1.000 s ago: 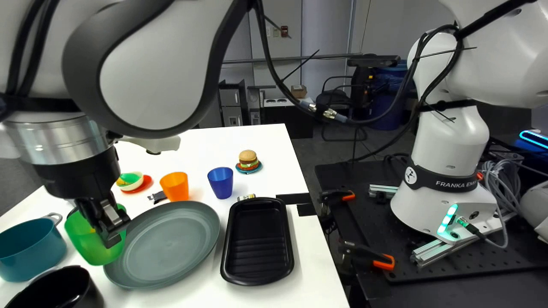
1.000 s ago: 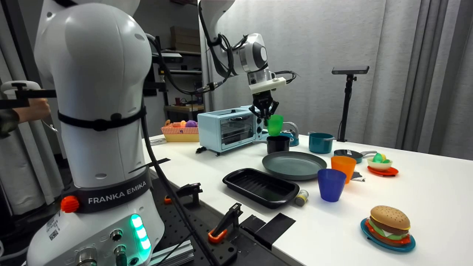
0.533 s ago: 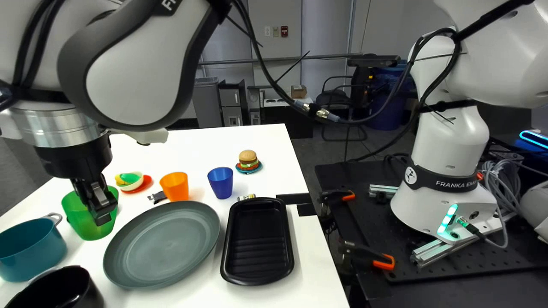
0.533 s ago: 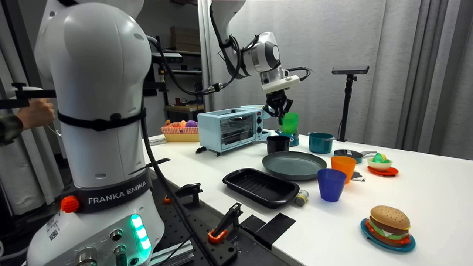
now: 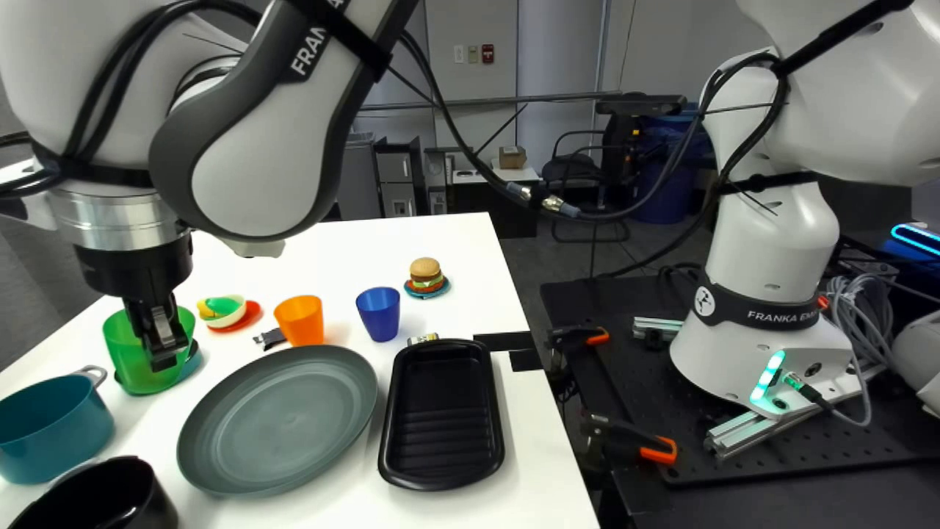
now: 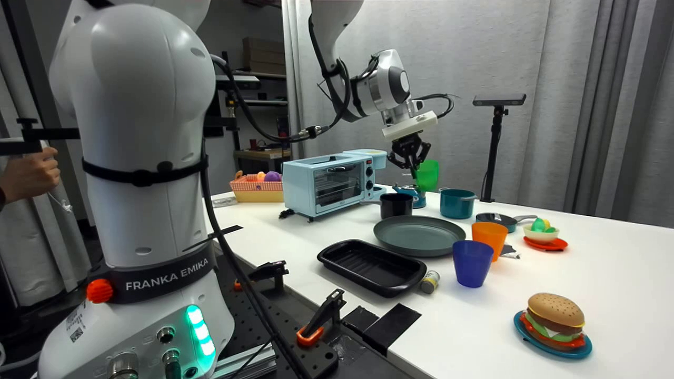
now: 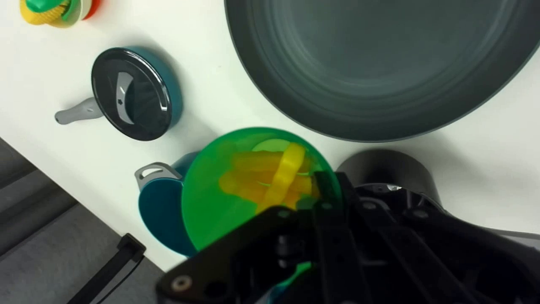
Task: Pour the fries out of the green cup and onto the grey plate
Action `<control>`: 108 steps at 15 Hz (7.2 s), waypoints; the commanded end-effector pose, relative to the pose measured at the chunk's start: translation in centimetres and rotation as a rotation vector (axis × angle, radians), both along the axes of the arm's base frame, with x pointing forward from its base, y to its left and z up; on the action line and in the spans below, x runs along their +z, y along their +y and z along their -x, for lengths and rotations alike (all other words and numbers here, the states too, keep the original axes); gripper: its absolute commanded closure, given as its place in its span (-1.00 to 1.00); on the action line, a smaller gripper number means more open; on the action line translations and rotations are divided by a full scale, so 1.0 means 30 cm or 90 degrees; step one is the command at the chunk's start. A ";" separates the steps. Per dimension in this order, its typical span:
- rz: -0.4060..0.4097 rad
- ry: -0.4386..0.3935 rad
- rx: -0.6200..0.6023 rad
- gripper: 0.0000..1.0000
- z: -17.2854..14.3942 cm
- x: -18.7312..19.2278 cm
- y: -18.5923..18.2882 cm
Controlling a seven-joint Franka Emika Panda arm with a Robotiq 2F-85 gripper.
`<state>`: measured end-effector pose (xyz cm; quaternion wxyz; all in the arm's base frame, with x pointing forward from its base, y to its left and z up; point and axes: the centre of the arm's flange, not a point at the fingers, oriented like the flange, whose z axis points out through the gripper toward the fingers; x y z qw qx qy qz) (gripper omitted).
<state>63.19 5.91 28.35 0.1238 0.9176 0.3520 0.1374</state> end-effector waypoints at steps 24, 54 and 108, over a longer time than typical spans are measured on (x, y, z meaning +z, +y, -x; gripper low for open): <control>-0.256 -0.385 -0.139 0.98 0.259 -0.068 -0.215; -0.778 -0.485 -0.354 0.98 0.376 -0.105 -0.198; -0.649 -0.517 -0.179 0.98 0.374 0.070 -0.056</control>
